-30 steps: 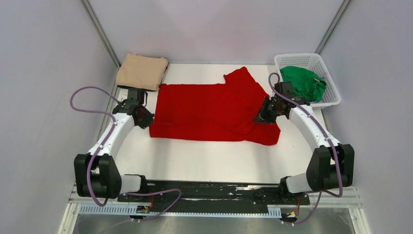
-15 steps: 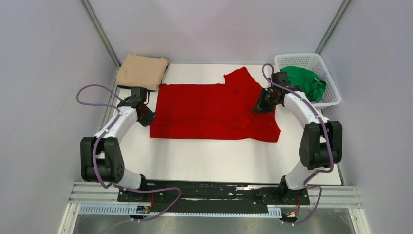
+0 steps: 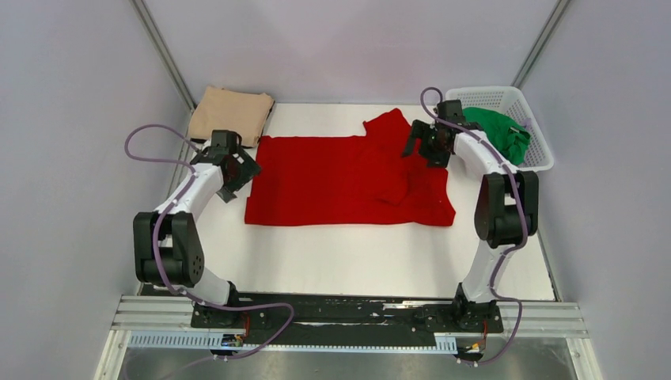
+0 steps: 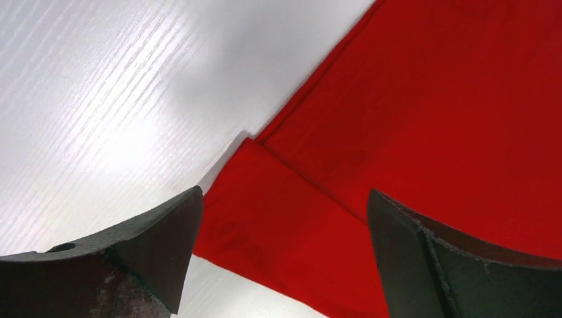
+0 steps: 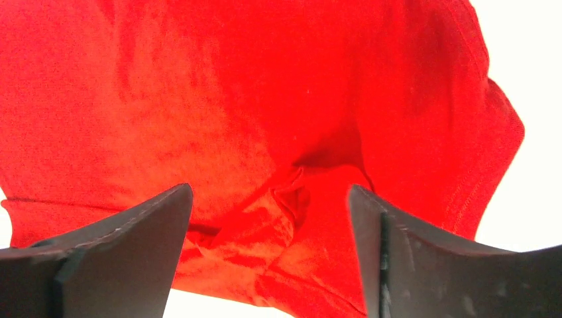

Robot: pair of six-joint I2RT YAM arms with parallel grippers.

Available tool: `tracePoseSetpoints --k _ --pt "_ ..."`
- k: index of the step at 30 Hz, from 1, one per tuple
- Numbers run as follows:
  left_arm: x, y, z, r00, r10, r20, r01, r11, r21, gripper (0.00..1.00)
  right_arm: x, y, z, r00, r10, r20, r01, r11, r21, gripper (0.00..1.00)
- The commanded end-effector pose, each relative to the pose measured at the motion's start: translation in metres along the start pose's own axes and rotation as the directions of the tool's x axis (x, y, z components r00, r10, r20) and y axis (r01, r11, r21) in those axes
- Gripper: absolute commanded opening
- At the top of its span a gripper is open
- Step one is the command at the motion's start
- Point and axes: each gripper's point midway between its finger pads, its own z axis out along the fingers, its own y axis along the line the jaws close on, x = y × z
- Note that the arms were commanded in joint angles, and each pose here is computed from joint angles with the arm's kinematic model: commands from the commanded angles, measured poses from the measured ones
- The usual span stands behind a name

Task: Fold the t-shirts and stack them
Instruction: Fold the flattened tshirt in 1/3 of the way

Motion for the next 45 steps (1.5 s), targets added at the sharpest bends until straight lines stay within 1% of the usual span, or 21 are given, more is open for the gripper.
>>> tracePoseSetpoints --k 1,4,6,10,13,16,21,27,31,34,35,37,41,45 --pt "-0.020 -0.014 -0.038 0.997 0.015 0.077 -0.024 0.993 0.114 1.00 0.011 0.018 -0.041 0.998 0.024 0.059 -0.019 0.996 -0.082 0.99" --pt "-0.004 -0.013 -0.042 0.998 0.055 0.027 -0.059 0.986 0.156 1.00 0.062 0.027 -0.038 0.998 0.040 -0.047 -0.048 0.981 -0.187 1.00" --pt "0.006 -0.013 -0.043 0.997 0.079 -0.006 -0.076 0.980 0.182 1.00 0.084 0.035 -0.034 0.994 0.045 -0.096 -0.066 0.972 -0.225 1.00" --pt "0.026 -0.011 -0.041 0.993 0.104 -0.056 -0.088 0.969 0.229 1.00 0.105 0.040 -0.018 0.986 0.040 -0.160 -0.077 0.970 -0.230 1.00" --pt "0.037 -0.004 -0.039 0.991 0.112 -0.075 -0.092 0.968 0.233 1.00 0.109 0.045 -0.006 0.982 0.034 -0.185 -0.077 0.970 -0.229 1.00" --pt "0.042 0.001 -0.037 0.990 0.117 -0.083 -0.095 0.969 0.227 1.00 0.105 0.055 0.004 0.982 0.013 -0.187 -0.059 0.969 -0.240 1.00" --pt "0.045 0.005 -0.036 0.989 0.122 -0.088 -0.100 0.971 0.219 1.00 0.084 0.082 0.023 0.987 -0.020 -0.158 -0.023 0.965 -0.262 1.00" --pt "0.044 0.000 -0.044 0.988 0.126 -0.093 -0.100 0.965 0.242 1.00 0.026 0.123 0.037 0.998 0.014 -0.056 -0.031 0.949 -0.315 1.00" --pt "0.039 -0.012 -0.053 0.988 0.127 -0.085 -0.097 0.951 0.293 1.00 0.006 0.138 0.023 0.999 0.037 0.009 -0.032 0.938 -0.346 1.00" --pt "0.037 -0.013 -0.055 0.987 0.136 -0.080 -0.107 0.949 0.298 1.00 0.006 0.125 0.010 0.998 0.034 0.056 -0.016 0.955 -0.297 1.00" --pt "0.038 -0.015 -0.055 0.987 0.139 -0.083 -0.108 0.947 0.304 1.00 0.007 0.117 0.003 0.996 0.032 0.082 -0.009 0.964 -0.266 1.00" --pt "0.042 -0.019 -0.052 0.983 0.151 -0.103 -0.111 0.940 0.322 1.00 0.017 0.097 -0.004 0.995 0.028 0.098 -0.007 0.978 -0.206 1.00" --pt "0.055 -0.037 -0.044 0.971 0.195 -0.139 -0.133 0.921 0.367 1.00 0.056 0.047 -0.013 0.996 0.063 0.068 -0.057 0.995 -0.083 1.00" --pt "0.069 -0.054 -0.027 0.956 0.247 -0.161 -0.172 0.910 0.378 1.00 0.084 0.005 -0.014 0.989 0.147 0.018 -0.146 0.989 -0.025 1.00"
